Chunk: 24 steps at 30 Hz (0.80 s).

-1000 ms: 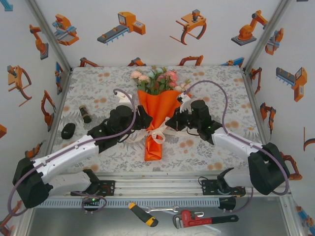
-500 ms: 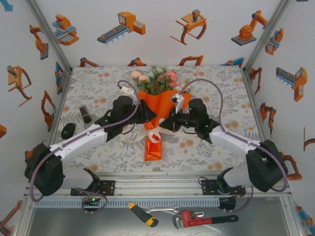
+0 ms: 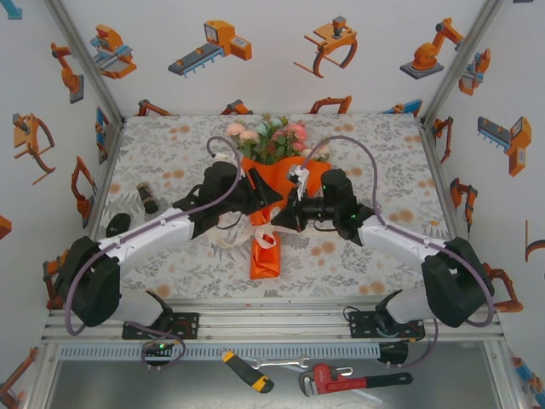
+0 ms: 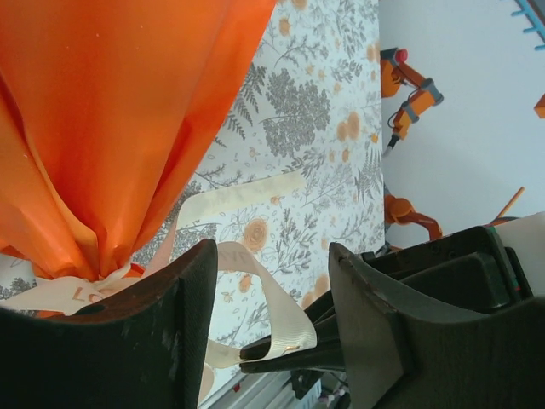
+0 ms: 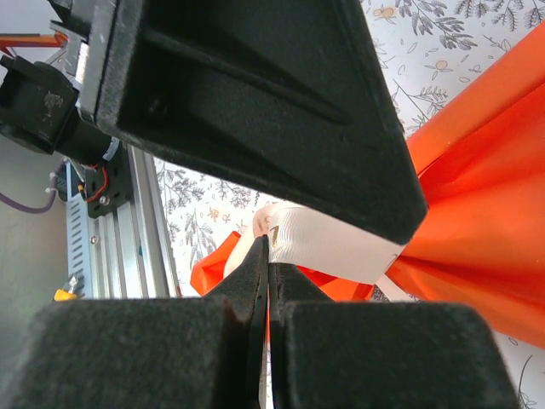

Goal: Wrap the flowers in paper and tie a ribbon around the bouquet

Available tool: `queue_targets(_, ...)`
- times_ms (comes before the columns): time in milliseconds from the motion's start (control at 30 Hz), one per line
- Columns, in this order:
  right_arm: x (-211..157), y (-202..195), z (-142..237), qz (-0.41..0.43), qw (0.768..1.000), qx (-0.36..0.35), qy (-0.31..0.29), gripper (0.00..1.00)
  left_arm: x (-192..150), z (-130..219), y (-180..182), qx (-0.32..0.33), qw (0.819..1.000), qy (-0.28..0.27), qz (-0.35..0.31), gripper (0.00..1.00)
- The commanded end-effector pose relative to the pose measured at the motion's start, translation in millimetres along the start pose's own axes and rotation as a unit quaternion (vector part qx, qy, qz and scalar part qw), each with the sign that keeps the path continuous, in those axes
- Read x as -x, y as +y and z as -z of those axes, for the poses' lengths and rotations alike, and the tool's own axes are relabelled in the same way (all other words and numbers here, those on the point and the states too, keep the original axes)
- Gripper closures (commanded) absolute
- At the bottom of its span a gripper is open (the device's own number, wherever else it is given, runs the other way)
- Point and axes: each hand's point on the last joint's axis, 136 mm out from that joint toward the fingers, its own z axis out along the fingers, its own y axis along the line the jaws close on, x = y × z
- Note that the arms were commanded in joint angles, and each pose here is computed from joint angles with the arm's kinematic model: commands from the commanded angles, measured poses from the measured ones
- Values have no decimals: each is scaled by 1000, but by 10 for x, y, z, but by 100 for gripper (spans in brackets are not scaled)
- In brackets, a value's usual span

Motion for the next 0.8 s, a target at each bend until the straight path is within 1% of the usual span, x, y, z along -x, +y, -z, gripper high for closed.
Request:
queue_targets(0,134,65,-30,25,1000,15,-6,100,-96,-7,31,18,999,35,-4,52)
queue_targets(67,132,48,-43,22,1000,13,-4,100,-139,-7,1,8,998,48,-28,57)
queue_targets(133,121,12,-58,16,1000,8,1,100,-199,-20,-47,1,996,73,-45,60)
queue_targets(200,107,-14,-74,11,1000,4,6,100,-234,-26,-80,-2,994,89,-58,63)
queue_targets(267,99,-31,-86,7,1000,2,10,100,-250,-37,-115,-14,994,93,-59,64)
queue_targets(367,76,-46,-102,3,1000,2,14,100,-280,-50,-174,-35,993,98,-53,64)
queue_targets(533,69,-72,-106,3,1000,-4,15,100,-338,-43,-209,-49,991,115,-40,56)
queue_targets(567,66,-80,-103,3,1000,-7,15,100,-344,-31,-210,-48,991,117,-38,53)
queue_targets(667,76,-109,-101,4,1000,-16,16,100,-380,9,-194,-42,990,127,-36,53)
queue_targets(767,99,-119,-100,6,1000,-20,13,100,-433,22,-135,-25,988,146,-39,60)
